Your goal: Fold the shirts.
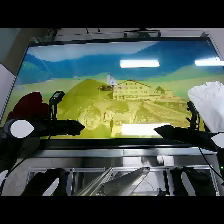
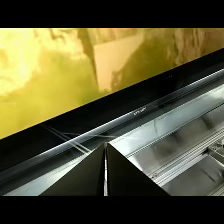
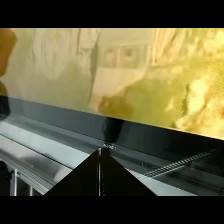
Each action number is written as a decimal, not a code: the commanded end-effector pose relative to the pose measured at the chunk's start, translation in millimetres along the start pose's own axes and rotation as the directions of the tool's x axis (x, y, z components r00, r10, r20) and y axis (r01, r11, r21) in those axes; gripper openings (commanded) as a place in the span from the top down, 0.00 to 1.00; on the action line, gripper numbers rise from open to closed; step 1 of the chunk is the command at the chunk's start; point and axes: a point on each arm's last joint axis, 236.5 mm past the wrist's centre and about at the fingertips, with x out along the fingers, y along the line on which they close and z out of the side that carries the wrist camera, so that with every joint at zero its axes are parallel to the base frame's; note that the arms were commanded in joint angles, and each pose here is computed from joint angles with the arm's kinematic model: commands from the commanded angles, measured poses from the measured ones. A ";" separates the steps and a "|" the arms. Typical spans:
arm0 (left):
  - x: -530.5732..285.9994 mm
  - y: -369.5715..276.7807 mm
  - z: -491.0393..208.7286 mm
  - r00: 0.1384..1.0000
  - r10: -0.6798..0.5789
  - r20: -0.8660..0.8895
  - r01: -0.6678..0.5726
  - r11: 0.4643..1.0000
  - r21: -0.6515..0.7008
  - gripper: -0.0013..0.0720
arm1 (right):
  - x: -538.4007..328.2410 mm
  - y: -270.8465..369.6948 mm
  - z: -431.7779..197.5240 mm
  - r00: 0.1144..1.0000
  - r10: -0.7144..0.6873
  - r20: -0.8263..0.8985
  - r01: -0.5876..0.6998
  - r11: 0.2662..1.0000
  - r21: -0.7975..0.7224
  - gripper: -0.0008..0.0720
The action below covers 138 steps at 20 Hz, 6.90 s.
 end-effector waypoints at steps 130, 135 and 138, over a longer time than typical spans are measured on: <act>59.9 81.4 141.0 0.960 -0.070 -0.271 0.064 0.998 -0.031 0.52 | 188.3 37.9 18.2 0.995 -0.087 -0.049 0.024 0.686 -0.728 0.12; 65.5 90.4 105.6 0.959 -0.034 -0.283 0.017 0.998 -0.062 0.52 | 216.3 14.2 20.0 0.958 -0.236 -0.164 0.012 0.602 -0.799 0.12; 71.7 93.5 91.2 0.956 -0.033 -0.291 0.009 0.996 -0.085 0.52 | 208.7 -9.8 29.1 0.921 -0.361 -0.149 0.080 0.548 -0.832 0.12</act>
